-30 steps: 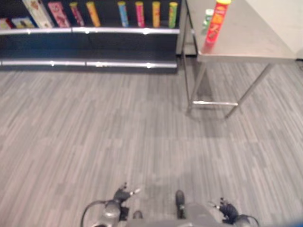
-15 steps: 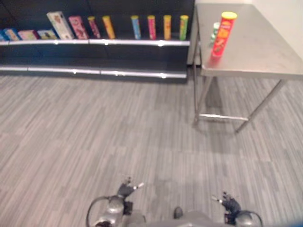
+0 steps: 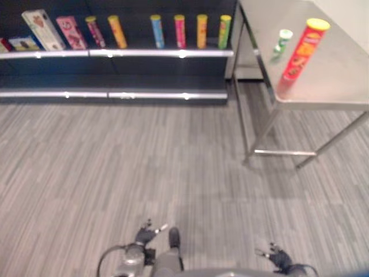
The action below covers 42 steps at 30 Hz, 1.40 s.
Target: Put the goods on the table back onto the shelves and tidy them up.
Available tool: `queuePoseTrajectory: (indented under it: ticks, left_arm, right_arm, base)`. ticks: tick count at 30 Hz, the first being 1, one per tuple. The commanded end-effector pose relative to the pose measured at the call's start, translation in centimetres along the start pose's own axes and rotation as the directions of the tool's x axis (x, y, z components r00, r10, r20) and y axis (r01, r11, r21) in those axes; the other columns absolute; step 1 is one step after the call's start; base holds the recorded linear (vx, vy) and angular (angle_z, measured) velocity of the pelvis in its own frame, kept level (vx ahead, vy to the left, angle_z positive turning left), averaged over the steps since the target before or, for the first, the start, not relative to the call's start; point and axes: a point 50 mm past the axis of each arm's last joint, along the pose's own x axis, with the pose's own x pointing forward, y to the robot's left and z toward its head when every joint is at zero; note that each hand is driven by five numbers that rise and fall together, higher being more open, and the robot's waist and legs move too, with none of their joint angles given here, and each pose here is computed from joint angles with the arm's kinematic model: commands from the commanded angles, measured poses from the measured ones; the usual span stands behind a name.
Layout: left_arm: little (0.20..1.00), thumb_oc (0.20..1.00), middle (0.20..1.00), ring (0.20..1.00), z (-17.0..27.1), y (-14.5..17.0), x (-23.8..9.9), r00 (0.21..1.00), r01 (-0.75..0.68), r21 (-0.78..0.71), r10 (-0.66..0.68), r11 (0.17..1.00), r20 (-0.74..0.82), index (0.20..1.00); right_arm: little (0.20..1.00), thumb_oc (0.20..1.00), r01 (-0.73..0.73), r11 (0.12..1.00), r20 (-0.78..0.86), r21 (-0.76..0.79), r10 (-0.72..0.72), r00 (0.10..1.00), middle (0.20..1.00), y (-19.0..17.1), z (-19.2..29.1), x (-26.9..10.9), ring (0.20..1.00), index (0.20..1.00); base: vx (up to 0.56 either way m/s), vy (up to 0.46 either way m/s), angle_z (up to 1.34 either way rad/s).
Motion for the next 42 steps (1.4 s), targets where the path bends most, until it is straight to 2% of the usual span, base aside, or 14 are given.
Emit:
queuePoseTrajectory:
  ticks: [1,6,12,19,24,29,33,38,42]
  left_arm:
    - [1.0,1.0,1.0,1.0,1.4,1.9,0.2,0.997,-0.046,0.022,0.044,0.999,0.071,1.0]
    - [1.0,1.0,1.0,1.0,1.9,2.5,0.3,0.995,-0.057,0.027,0.054,0.998,0.082,1.0]
    - [1.0,1.0,1.0,1.0,2.0,0.6,0.7,0.998,0.004,0.024,-0.006,1.0,0.06,1.0]
    - [1.0,1.0,1.0,1.0,0.6,-0.6,0.4,0.999,0.052,0.06,-0.052,0.997,0.002,1.0]
    - [1.0,1.0,1.0,1.0,-0.2,-1.0,0.1,0.998,0.06,0.035,-0.059,0.998,-0.016,1.0]
    - [1.0,1.0,1.0,1.0,0.1,-0.3,0.1,1.0,0.028,0.012,-0.028,1.0,-0.004,1.0]
    - [1.0,1.0,1.0,1.0,-0.9,-0.5,-0.3,0.999,0.029,0.027,-0.028,0.999,-0.021,1.0]
    - [1.0,1.0,1.0,1.0,-1.3,-0.2,-0.4,1.0,0.011,0.033,-0.01,0.999,-0.029,1.0]
    - [1.0,1.0,1.0,1.0,-0.9,1.4,-0.4,0.999,-0.05,0.025,0.05,0.998,-0.007,1.0]
  right_arm:
    - [1.0,1.0,-0.001,1.0,0.173,0.023,-0.003,0.985,1.0,-0.7,4.8,0.6,1.0,1.0]
    - [1.0,1.0,-0.009,0.999,0.21,0.049,-0.001,0.978,1.0,-0.8,5.8,0.6,1.0,1.0]
    - [1.0,1.0,0.02,0.994,0.172,0.108,-0.039,0.984,1.0,-1.4,4.4,0.5,1.0,1.0]
    - [1.0,1.0,0.043,0.995,0.098,0.095,-0.053,0.994,1.0,-2.1,1.8,0.0,1.0,1.0]
    - [1.0,1.0,0.07,0.992,0.142,0.105,-0.085,0.986,1.0,-3.5,3.1,0.0,1.0,1.0]
    - [1.0,1.0,0.058,0.996,0.19,0.074,-0.071,0.979,1.0,-3.1,5.1,0.3,1.0,1.0]
    - [1.0,1.0,0.033,0.999,0.228,-0.01,-0.03,0.973,1.0,-2.2,6.3,0.5,1.0,1.0]
    - [1.0,1.0,0.049,0.998,0.198,-0.027,-0.043,0.979,1.0,-2.2,5.4,0.5,1.0,1.0]
    - [1.0,1.0,0.03,0.998,0.164,-0.048,-0.022,0.986,1.0,-1.3,4.9,0.7,1.0,1.0]
  base:
    - [0.25,0.124,-0.24]
    - [0.33,0.229,-0.03]
    - [0.56,0.205,0.16]
    - [0.55,-0.077,0.71]
    - [0.66,-0.088,0.69]
    - [0.53,-0.037,-0.62]
    - [0.61,0.217,-0.81]
    - [0.53,0.221,-1.03]
    - [0.5,0.483,-1.26]
